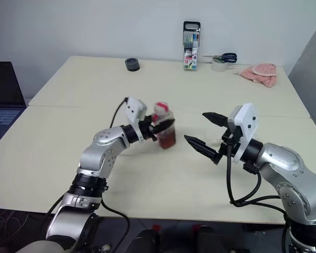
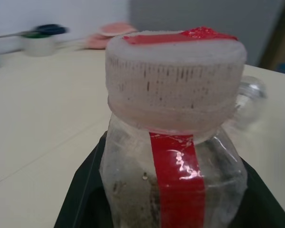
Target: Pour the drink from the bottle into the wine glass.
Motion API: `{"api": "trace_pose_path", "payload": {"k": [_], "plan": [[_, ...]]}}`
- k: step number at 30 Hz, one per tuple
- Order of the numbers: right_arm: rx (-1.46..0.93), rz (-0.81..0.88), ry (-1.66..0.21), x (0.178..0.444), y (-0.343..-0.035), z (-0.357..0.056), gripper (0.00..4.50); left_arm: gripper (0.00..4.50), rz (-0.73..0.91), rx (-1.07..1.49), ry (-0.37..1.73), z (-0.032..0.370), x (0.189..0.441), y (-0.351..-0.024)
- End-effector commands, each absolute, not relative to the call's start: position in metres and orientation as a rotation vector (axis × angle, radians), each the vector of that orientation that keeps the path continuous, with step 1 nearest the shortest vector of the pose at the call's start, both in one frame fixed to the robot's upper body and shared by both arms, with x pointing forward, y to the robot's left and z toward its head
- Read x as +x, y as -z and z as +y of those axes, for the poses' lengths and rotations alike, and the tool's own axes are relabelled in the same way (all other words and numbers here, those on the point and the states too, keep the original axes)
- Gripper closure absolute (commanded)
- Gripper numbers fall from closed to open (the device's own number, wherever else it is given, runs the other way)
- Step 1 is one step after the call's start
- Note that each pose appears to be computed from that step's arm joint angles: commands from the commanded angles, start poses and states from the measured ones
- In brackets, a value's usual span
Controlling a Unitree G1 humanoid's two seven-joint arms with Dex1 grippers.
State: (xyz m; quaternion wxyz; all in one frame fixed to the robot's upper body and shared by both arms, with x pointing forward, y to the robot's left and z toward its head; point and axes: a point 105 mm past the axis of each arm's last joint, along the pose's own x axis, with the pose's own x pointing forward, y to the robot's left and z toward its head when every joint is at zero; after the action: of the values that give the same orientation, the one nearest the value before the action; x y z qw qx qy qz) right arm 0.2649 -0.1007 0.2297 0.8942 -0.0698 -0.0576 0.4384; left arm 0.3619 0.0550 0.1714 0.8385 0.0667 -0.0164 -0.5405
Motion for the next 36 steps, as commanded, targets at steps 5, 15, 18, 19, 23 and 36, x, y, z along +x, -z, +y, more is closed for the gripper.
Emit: {"api": "trace_pose_path", "payload": {"k": [5,15,18,19,23,36], "plan": [[-0.131,-0.176,-0.832,0.267,-0.249,-0.08,0.0,2.71,-0.095,0.235,1.424,0.031,0.348,-0.19],[-0.127,-0.174,-0.701,0.291,-0.232,-0.069,0.0,2.71,-0.125,0.252,1.513,0.02,0.346,-0.194],[-0.107,-0.183,-0.692,0.293,-0.232,-0.067,0.0,2.71,-0.124,0.261,1.517,0.021,0.346,-0.192],[-0.105,-0.186,-0.692,0.293,-0.232,-0.067,0.0,2.71,-0.124,0.265,1.516,0.021,0.346,-0.191],[-0.094,-0.185,-0.703,0.293,-0.233,-0.064,0.18,2.71,-0.127,0.268,1.506,0.022,0.347,-0.191],[-0.096,-0.121,-0.783,0.289,-0.219,-0.052,2.69,2.71,-0.163,0.261,1.483,0.023,0.35,-0.196]]}}
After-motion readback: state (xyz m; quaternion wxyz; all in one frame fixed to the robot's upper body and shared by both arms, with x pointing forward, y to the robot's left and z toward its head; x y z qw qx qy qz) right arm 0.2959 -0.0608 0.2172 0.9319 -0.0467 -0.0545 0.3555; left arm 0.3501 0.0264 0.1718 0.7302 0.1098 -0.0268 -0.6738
